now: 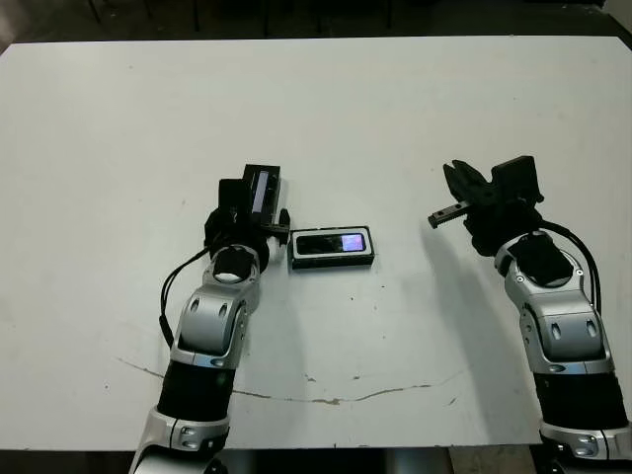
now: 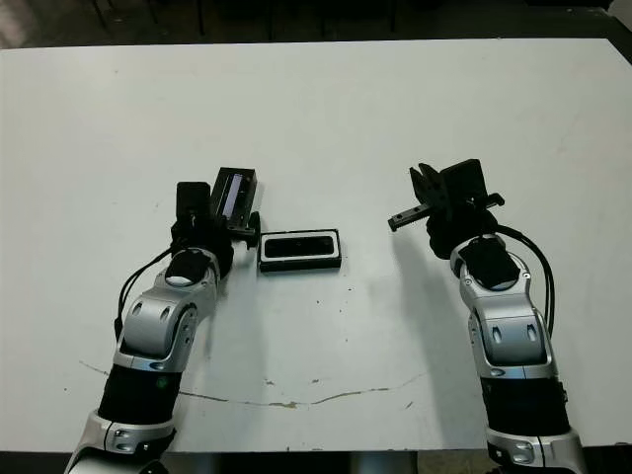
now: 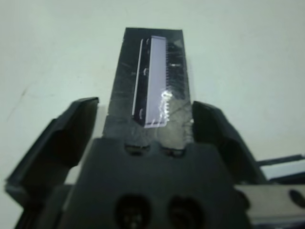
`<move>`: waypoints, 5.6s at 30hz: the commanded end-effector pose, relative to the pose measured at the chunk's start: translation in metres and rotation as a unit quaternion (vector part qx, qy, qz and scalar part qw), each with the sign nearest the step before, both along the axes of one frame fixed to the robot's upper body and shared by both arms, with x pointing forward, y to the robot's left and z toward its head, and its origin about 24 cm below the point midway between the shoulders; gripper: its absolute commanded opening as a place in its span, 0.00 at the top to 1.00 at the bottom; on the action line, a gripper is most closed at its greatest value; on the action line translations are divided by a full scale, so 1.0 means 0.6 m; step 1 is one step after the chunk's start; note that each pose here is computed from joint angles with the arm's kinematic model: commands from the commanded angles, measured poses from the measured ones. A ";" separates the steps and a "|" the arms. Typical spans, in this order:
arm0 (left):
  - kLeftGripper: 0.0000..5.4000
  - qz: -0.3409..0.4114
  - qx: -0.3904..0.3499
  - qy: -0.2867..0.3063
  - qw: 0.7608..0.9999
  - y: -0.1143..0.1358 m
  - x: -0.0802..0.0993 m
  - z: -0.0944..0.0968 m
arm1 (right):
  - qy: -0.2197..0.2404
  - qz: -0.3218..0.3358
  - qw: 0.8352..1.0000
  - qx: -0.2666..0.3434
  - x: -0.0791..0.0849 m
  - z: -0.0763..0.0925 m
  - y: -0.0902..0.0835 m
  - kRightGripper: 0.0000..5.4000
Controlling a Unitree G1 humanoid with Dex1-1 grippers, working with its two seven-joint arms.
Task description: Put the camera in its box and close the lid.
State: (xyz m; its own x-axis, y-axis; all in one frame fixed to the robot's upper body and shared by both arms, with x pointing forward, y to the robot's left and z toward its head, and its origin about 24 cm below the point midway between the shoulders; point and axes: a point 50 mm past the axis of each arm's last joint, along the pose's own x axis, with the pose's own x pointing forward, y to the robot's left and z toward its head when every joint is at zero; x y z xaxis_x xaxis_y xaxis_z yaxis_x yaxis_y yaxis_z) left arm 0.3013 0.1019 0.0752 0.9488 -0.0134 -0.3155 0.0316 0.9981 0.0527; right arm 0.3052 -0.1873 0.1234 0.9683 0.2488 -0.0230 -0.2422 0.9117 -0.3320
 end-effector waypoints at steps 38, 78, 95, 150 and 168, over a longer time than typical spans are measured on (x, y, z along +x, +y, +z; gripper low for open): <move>0.48 -0.439 0.040 -0.035 0.897 0.173 0.034 0.124 | 0.027 -0.010 1.000 0.008 -0.004 -0.015 -0.018 1.00; 0.48 -0.631 -0.063 0.056 0.772 0.085 0.046 0.037 | 0.023 -0.002 1.000 -0.009 -0.001 -0.008 -0.030 1.00; 0.48 -0.633 -0.057 0.067 0.769 0.081 0.047 0.030 | 0.030 -0.002 1.000 -0.005 -0.002 -0.009 -0.033 1.00; 0.48 -0.618 -0.050 0.048 0.783 0.094 0.058 0.027 | 0.051 0.006 0.999 -0.016 -0.002 -0.012 -0.039 1.00; 0.48 -0.652 -0.061 0.111 0.748 0.088 0.051 0.003 | 0.050 0.005 0.998 -0.025 -0.006 -0.013 -0.044 1.00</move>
State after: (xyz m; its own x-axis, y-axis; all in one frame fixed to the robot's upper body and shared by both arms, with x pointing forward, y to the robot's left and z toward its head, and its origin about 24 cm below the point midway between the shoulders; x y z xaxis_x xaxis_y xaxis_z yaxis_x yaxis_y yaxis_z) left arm 0.3355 0.1529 0.0860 0.0646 -0.9338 -0.3518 0.9812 0.1237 -0.1481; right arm 0.3050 -0.2086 0.1224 0.9600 0.2629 -0.0964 -0.2800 0.8963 -0.3438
